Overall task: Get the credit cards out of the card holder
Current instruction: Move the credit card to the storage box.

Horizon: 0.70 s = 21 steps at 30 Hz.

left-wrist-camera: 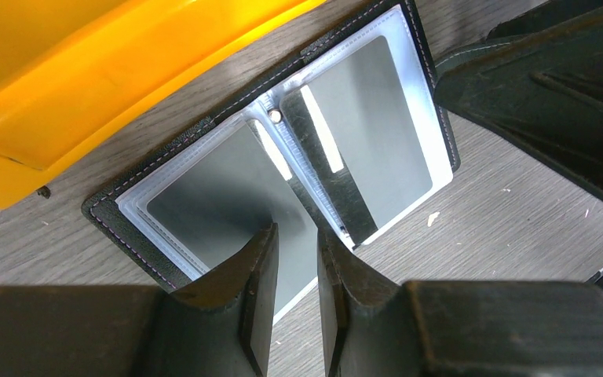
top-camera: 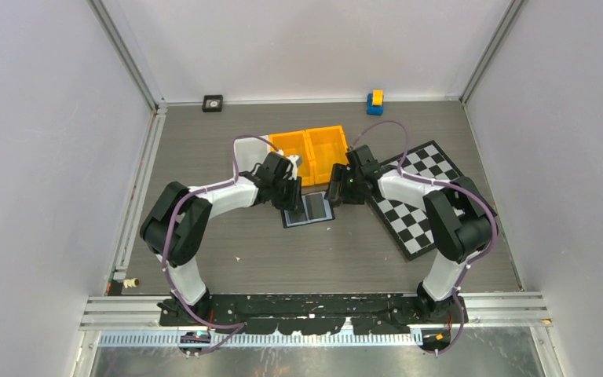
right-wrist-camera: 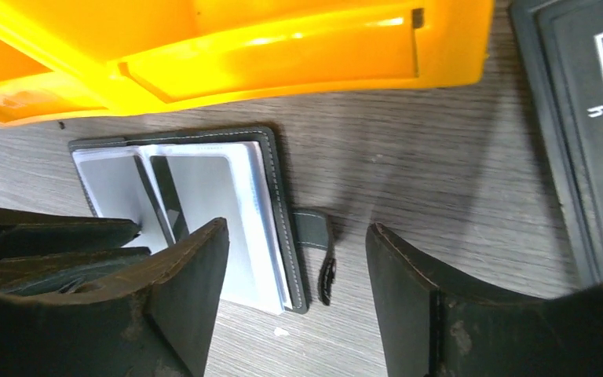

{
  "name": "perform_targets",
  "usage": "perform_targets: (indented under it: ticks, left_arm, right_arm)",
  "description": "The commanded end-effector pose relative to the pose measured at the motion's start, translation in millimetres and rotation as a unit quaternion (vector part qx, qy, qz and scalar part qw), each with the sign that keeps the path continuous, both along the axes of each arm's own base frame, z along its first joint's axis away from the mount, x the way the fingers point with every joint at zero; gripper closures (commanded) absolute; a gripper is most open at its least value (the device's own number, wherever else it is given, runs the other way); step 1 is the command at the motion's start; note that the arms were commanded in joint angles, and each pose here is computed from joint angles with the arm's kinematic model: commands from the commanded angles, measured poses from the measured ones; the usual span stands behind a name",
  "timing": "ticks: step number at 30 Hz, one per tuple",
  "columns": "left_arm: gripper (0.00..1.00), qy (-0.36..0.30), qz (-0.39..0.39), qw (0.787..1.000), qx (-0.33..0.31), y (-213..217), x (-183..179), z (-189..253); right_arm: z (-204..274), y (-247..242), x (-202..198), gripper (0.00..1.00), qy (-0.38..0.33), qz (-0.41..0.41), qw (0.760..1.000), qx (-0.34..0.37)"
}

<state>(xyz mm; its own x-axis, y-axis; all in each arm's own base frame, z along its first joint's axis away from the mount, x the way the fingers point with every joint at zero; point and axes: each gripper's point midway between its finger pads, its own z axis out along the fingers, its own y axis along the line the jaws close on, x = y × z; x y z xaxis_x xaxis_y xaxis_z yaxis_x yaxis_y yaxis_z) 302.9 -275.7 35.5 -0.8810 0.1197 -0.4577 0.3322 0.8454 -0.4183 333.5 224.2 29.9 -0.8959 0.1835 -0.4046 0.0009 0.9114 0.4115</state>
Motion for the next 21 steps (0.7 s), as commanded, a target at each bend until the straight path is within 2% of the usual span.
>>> perform_targets:
  ticks: [1, 2, 4, 10, 17, 19, 21]
  left_arm:
    - [0.73, 0.003, -0.006, 1.0, 0.015, 8.6, -8.0, -6.2]
    - [0.73, 0.003, -0.006, 1.0, 0.016, 8.8, -7.6, -6.9]
    - [0.73, 0.008, -0.008, 1.0, 0.019, 8.5, -7.9, -9.6]
    - [0.73, 0.018, -0.01, 1.0, 0.023, 9.7, -7.0, -15.8]
    - [0.73, 0.021, -0.01, 0.999, 0.029, 12.0, -6.9, -20.6]
    - [0.74, 0.023, -0.01, 0.999, 0.033, 12.7, -6.8, -22.9]
    - [0.73, 0.025, -0.009, 0.999, 0.037, 13.9, -6.7, -24.6]
  right_arm:
    - [-9.8, 12.7, -10.7, 0.26, 0.018, 0.032, 0.999, 0.019]
    - [-9.0, 15.8, -12.2, 0.22, 0.02, 0.038, 0.999, 0.027]
    - [-11.1, 22.0, -16.4, 0.2, 0.033, 0.051, 0.997, 0.041]
    - [-23.2, 27.3, -22.9, 0.42, 0.073, 0.064, 0.994, 0.054]
    - [-24.7, 34.9, -29.9, 0.41, 0.107, 0.063, 0.985, 0.12]
    - [-22.9, 35.6, -31.1, 0.45, 0.111, 0.061, 0.983, 0.136]
    - [-20.6, 34.6, -31.2, 0.54, 0.108, 0.06, 0.983, 0.136]
